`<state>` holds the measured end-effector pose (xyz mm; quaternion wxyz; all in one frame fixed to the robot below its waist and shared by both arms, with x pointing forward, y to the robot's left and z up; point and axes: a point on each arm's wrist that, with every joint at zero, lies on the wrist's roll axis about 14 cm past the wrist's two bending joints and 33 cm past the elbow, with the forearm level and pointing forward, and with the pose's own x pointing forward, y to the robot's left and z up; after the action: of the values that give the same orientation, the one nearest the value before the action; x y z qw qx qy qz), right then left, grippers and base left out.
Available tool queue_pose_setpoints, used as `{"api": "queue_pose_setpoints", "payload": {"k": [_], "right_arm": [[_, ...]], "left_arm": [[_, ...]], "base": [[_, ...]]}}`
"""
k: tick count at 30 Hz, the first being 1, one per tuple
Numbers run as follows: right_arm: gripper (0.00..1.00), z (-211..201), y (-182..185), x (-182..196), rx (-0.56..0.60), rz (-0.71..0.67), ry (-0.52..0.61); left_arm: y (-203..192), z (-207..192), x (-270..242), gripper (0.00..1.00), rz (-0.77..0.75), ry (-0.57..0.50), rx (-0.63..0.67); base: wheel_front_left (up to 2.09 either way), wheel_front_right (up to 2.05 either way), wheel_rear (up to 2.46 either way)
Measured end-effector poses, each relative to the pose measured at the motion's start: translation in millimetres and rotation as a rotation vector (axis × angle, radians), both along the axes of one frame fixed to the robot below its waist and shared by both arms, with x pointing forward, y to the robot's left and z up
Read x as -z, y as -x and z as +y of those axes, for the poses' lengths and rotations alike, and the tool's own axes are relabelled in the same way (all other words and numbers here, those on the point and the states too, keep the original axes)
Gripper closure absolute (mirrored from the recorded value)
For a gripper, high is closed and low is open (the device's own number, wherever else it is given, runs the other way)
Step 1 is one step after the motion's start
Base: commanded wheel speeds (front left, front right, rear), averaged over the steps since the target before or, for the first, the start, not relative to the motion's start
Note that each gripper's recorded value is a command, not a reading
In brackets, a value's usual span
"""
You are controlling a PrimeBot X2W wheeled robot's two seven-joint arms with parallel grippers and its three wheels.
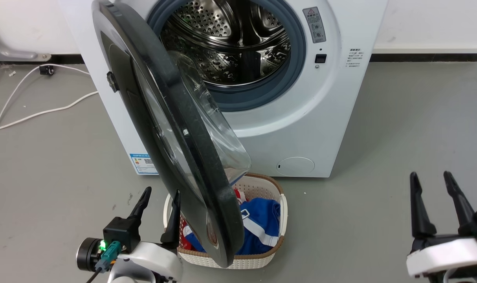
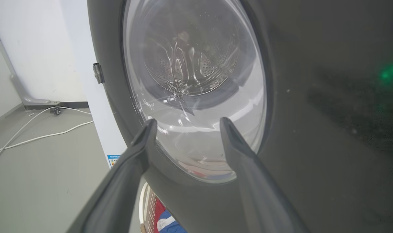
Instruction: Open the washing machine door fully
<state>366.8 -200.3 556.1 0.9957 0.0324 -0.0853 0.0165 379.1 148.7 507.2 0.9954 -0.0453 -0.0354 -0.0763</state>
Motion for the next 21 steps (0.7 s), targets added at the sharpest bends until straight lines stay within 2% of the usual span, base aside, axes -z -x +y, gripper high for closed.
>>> {"api": "queue_pose_setpoints", "payload": {"k": [3, 7, 15, 21], "right_arm": [[0.0, 7, 7, 7, -0.006, 0.04, 0.051], [0.0, 16, 14, 20, -0.029, 0.088, 0.067], [0.0, 16, 22, 38, -0.031, 0.126, 0.032], [0.0, 16, 23, 37, -0.029, 0.124, 0.024]], "left_arm": [[0, 1, 0, 0.0, 0.001, 0.0, -0.003], [0, 3, 1, 0.0, 0.003, -0.001, -0.007], [1, 5, 0, 0.0, 0.002, 0.002, -0.016], [0, 6, 1, 0.0, 0.003, -0.004, -0.015]], "base": [[0.0, 0.0, 0.0], [0.0, 0.0, 0.0], [0.0, 0.0, 0.0], [0.0, 0.0, 0.0]]}}
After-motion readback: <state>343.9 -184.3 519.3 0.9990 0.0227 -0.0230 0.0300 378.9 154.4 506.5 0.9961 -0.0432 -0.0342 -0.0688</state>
